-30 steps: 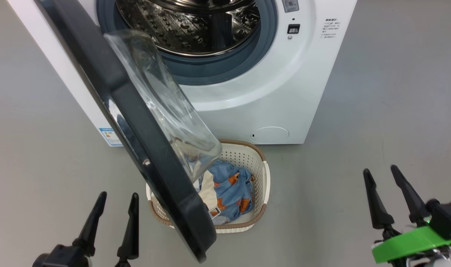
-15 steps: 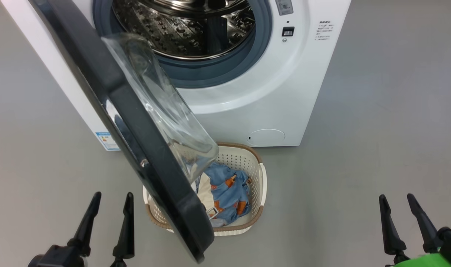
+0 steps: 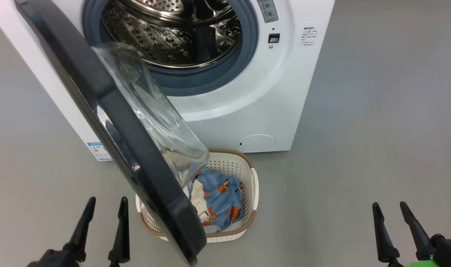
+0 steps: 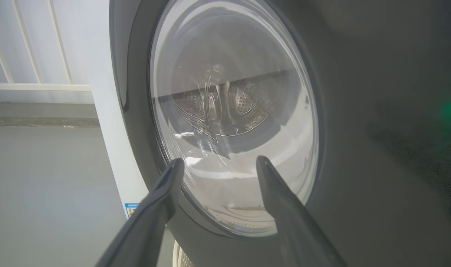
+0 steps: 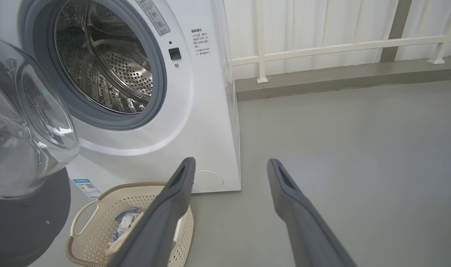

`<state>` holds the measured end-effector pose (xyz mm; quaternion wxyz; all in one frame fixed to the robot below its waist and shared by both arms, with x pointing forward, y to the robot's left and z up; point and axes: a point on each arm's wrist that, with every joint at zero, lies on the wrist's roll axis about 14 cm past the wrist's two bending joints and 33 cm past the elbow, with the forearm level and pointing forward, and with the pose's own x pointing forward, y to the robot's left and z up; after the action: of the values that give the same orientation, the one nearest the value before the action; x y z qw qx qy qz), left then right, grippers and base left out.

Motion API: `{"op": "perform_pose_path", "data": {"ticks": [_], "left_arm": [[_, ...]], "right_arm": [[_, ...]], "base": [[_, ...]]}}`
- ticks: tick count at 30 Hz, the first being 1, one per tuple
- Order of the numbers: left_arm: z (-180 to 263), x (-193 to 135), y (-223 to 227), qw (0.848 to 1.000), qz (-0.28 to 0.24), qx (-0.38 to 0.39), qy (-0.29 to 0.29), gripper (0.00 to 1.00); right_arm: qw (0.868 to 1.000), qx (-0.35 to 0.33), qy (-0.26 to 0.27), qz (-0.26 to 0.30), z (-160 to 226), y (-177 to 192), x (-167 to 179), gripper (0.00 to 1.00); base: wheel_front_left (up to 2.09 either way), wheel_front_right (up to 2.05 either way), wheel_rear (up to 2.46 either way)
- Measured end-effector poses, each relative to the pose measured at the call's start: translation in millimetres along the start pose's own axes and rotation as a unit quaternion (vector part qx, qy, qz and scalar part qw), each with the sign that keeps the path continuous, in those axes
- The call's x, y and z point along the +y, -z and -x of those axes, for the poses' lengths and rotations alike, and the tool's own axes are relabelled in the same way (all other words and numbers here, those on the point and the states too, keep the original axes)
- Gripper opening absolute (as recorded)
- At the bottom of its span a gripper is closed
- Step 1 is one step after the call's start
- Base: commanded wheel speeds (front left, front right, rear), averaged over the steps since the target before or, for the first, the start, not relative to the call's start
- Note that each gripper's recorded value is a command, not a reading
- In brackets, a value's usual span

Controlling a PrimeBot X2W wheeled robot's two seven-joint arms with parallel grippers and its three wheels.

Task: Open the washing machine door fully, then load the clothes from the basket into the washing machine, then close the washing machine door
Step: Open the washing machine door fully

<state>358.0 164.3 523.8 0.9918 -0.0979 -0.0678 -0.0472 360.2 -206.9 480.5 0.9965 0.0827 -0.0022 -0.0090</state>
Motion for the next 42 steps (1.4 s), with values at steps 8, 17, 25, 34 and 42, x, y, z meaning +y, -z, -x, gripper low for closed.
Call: {"op": "perform_pose_path", "data": {"ticks": [8, 17, 25, 34, 42], "left_arm": [[6.2, -1.6, 2.6, 1.000, 0.000, 0.006, 0.002, 1.00], [9.1, -4.2, -0.7, 1.000, 0.000, 0.001, 0.005, 1.00], [13.7, -4.3, -0.1, 1.000, 0.000, 0.003, 0.005, 1.00], [15.1, -2.4, 3.7, 1.000, 0.000, 0.009, 0.002, 0.00], [17.3, 9.7, 5.3, 1.000, -0.004, 0.012, -0.016, 0.00]], "right_arm": [[1.000, 0.003, 0.007, -0.004, 10.0, 1.8, -2.4, 1.00], [1.000, -0.001, 0.009, -0.005, 16.2, -0.6, -3.3, 1.00], [1.000, -0.002, 0.009, -0.005, 19.7, -1.5, -3.0, 1.00], [1.000, -0.004, 0.009, -0.005, 20.4, -2.6, -2.8, 1.00], [1.000, -0.004, 0.007, -0.005, 20.0, -2.7, -2.1, 1.00]], "base": [[0.00, 0.00, 0.00], [0.00, 0.00, 0.00], [0.00, 0.00, 0.00], [0.00, 0.00, 0.00], [0.00, 0.00, 0.00]]}}
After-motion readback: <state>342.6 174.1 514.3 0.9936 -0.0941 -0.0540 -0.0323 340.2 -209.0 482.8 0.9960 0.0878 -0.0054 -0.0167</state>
